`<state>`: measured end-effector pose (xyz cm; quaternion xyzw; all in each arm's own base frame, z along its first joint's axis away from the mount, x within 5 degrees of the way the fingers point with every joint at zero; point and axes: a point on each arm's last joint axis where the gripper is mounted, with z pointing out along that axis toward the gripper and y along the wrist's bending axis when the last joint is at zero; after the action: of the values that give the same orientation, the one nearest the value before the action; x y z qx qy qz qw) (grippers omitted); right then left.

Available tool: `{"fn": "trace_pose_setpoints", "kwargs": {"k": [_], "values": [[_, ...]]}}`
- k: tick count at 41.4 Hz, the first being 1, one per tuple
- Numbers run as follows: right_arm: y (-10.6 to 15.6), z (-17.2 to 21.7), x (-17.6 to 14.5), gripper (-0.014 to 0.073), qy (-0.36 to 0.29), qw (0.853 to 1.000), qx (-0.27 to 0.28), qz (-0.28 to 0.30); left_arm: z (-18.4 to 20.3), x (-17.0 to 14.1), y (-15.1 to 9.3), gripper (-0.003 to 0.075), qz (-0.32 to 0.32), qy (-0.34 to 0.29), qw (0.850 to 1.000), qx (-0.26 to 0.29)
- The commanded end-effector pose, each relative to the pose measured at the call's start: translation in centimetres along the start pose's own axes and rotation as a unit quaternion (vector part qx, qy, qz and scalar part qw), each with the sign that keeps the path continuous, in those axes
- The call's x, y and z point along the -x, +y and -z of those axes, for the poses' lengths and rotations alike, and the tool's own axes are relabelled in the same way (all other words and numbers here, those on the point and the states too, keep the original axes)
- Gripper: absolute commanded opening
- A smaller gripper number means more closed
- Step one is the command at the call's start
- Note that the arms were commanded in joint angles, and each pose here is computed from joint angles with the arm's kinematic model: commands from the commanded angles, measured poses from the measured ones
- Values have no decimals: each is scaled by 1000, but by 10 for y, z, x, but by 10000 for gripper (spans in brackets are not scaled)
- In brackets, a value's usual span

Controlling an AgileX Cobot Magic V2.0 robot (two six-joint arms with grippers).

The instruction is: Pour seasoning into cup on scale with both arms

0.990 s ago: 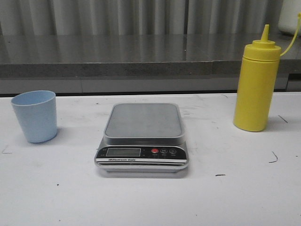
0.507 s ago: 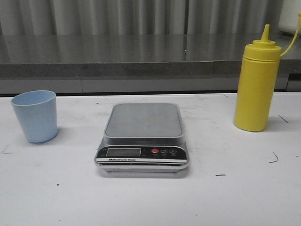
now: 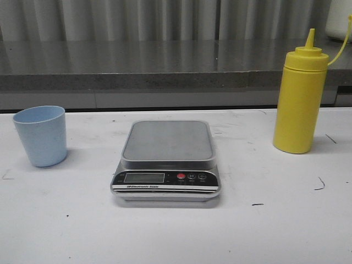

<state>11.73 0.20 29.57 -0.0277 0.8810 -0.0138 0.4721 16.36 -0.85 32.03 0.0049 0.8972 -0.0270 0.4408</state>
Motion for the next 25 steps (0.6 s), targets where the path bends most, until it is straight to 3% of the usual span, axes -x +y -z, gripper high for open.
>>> {"fn": "trace_pose_setpoints", "kwargs": {"k": [1,25], "values": [[-1,3,14,563,-46,999,-4,11,-7,27,-5,501,-8,-13,1000,-10],[-1,3,14,563,-46,999,-4,11,-130,77,-26,500,-29,171,985,-24]]}}
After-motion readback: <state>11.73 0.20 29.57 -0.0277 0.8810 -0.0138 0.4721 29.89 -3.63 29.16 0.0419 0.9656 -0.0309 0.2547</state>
